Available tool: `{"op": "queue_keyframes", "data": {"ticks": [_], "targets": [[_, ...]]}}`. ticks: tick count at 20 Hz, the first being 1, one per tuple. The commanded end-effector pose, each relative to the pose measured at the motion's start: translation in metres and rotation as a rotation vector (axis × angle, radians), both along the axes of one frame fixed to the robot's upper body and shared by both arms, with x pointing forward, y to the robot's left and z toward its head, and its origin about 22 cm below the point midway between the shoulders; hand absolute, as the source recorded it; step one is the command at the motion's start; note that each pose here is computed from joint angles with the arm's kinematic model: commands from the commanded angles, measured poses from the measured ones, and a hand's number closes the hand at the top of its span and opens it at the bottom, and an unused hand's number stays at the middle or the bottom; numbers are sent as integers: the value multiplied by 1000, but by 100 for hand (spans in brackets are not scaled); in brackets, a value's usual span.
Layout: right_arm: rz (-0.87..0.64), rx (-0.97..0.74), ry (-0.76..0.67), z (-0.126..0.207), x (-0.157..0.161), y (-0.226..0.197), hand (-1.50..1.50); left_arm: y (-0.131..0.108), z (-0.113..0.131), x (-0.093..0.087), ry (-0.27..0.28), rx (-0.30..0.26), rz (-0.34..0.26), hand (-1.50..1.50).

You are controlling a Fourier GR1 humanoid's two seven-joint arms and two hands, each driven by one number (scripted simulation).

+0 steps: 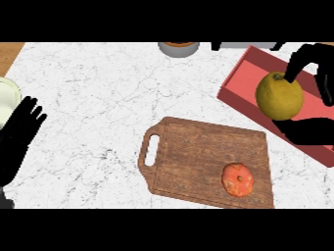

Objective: Pick the lemon from the cutting board and place it in the cardboard box

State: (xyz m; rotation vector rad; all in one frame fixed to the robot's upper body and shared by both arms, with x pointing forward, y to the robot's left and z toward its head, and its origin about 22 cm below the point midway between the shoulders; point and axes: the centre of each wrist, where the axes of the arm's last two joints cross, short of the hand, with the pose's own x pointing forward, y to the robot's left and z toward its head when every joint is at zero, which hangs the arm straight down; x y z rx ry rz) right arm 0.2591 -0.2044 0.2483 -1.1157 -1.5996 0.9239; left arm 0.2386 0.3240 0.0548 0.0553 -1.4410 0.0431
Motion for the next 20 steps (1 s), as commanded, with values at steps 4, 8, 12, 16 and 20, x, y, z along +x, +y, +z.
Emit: {"op": "queue_keyframes", "data": {"ticks": [4,8,12,16,20], "targets": [[-45,-55,21,6,38,-51,150,-16,-1,-12,-2,-10,-6,0],[-13,-52,1,-33,71,-53,150,-11,-2,9,-7,6,1,0],[-2,-27,10,-54,89,-73,150,6,12,7,2,-2,-5,0],[3,-29,33,-88,99,-73,150,-13,-1,-6,-3,-11,2,0],[18,-1,143,-114,116,-73,150,4,-3,10,4,2,8,0]]}}
